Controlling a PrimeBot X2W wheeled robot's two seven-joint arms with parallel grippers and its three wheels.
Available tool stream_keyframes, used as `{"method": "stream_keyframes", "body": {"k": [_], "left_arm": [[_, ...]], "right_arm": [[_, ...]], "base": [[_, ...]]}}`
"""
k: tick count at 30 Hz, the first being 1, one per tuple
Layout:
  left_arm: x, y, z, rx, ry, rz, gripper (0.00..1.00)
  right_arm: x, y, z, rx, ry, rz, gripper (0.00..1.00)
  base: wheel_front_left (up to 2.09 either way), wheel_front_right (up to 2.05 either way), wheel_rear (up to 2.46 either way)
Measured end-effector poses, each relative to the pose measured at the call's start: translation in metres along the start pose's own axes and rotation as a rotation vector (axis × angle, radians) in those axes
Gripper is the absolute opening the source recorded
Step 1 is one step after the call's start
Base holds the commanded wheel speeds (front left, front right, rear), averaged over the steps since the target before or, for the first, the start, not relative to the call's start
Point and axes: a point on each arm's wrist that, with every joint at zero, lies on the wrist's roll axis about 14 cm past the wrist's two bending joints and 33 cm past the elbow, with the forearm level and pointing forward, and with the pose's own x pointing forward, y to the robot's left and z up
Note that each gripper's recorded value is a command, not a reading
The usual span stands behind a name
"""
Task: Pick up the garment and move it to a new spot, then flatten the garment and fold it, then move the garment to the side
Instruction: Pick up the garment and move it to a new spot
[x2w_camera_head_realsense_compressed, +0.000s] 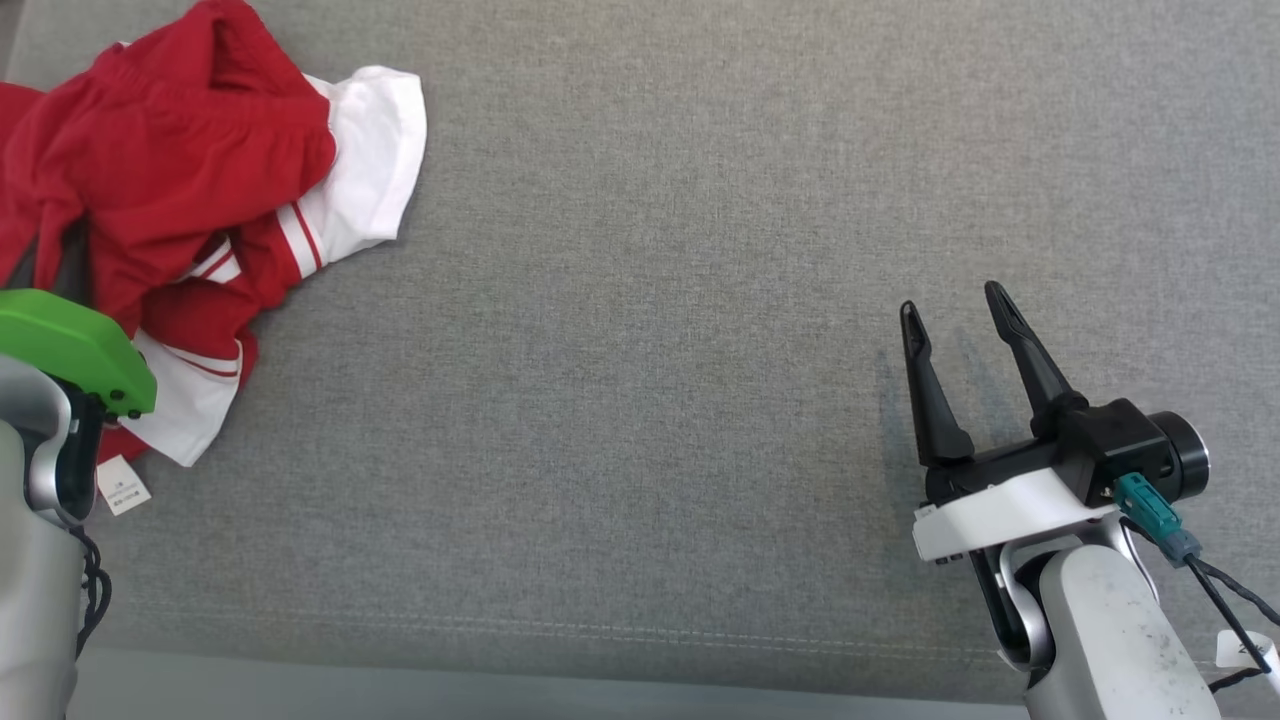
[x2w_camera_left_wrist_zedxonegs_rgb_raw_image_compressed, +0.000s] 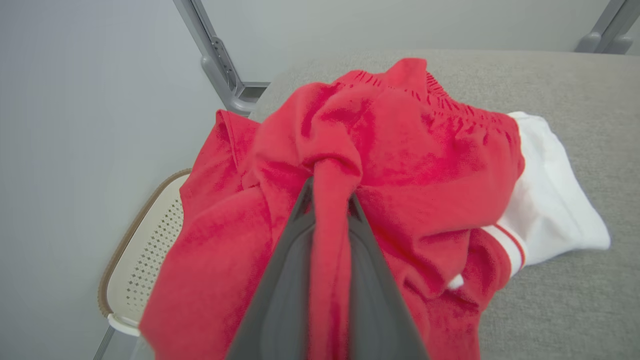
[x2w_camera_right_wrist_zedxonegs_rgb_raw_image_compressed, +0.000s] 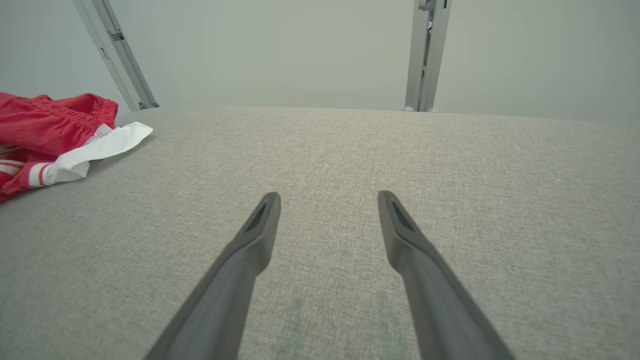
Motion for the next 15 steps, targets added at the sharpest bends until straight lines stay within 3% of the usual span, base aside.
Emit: {"method": "stream_keyframes", "body": {"k": [8,15], "left_arm": [[-0.022,-0.015,0.073,0.032,-0.229,-0.072,0.0],[-0.061,-0.054,0.114,-0.001,-0.351,-0.187,0.0]], "right_arm": [[-0.009,0.003,0.022,0.005,-0.043,-0.005,1.0],[-0.034,0.006,0.037,0.008,-0.058,-0.021,1.0]], "base": [[0.0,0.0,0.0],[0.0,0.0,0.0]]}}
